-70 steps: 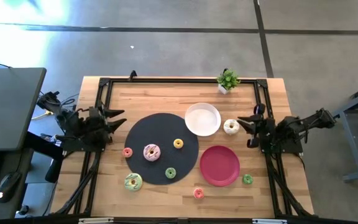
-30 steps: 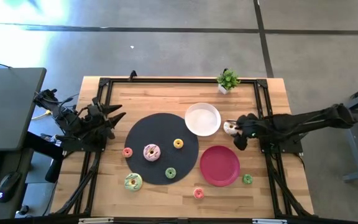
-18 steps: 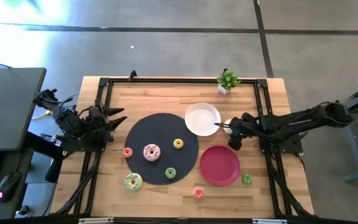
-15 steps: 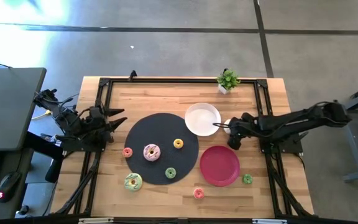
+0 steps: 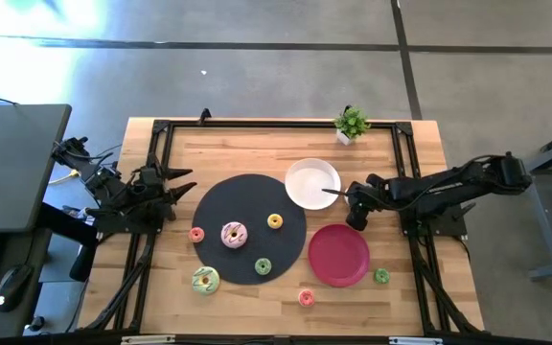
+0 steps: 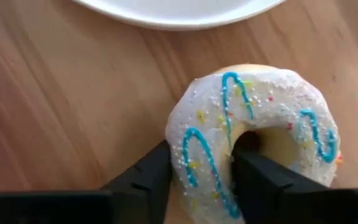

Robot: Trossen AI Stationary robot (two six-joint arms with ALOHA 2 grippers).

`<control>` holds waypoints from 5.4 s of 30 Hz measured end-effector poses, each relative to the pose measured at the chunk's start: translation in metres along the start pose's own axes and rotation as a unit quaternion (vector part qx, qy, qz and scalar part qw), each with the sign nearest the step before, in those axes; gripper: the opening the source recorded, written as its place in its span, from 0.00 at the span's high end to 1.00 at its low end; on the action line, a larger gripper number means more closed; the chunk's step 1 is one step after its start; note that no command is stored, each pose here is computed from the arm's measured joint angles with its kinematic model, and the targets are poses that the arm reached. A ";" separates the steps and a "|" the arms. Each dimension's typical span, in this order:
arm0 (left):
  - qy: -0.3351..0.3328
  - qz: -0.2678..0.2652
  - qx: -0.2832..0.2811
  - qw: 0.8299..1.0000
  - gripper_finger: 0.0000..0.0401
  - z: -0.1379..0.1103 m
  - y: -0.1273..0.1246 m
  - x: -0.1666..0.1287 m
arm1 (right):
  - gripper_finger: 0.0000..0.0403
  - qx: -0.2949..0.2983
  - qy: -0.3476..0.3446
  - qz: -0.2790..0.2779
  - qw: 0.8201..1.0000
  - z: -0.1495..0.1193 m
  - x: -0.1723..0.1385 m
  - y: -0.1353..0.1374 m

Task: Pick & Place donuts
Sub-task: Put the big white donut into the white plate, then put the big purple donut into the white plate, then put the big green donut into the white plate

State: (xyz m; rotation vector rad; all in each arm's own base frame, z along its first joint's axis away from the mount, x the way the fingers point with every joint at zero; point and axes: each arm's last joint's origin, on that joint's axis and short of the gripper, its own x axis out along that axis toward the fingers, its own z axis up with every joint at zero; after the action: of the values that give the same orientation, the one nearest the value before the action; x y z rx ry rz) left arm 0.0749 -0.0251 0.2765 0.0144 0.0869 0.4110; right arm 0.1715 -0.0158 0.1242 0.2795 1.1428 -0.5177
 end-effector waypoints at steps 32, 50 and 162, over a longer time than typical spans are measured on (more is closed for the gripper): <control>0.008 -0.020 -0.007 1.000 0.58 -0.008 -0.004 0.002 | 0.88 -0.035 -0.114 -0.001 0.993 0.105 0.035 -0.022; 0.075 -0.062 -0.075 0.993 0.58 -0.022 -0.032 0.017 | 0.51 -0.068 -0.111 0.007 0.991 0.133 0.017 -0.019; 0.440 -0.230 0.022 0.868 0.54 -0.002 0.009 0.378 | 0.52 -0.121 -0.129 0.017 0.984 0.133 -0.106 0.017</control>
State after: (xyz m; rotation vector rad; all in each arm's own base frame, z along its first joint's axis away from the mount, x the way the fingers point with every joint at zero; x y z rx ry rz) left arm 0.4163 0.1336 0.2439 -0.1510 0.9893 -0.0953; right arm 0.2523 -0.0376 0.2735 0.0190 0.9347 -0.3682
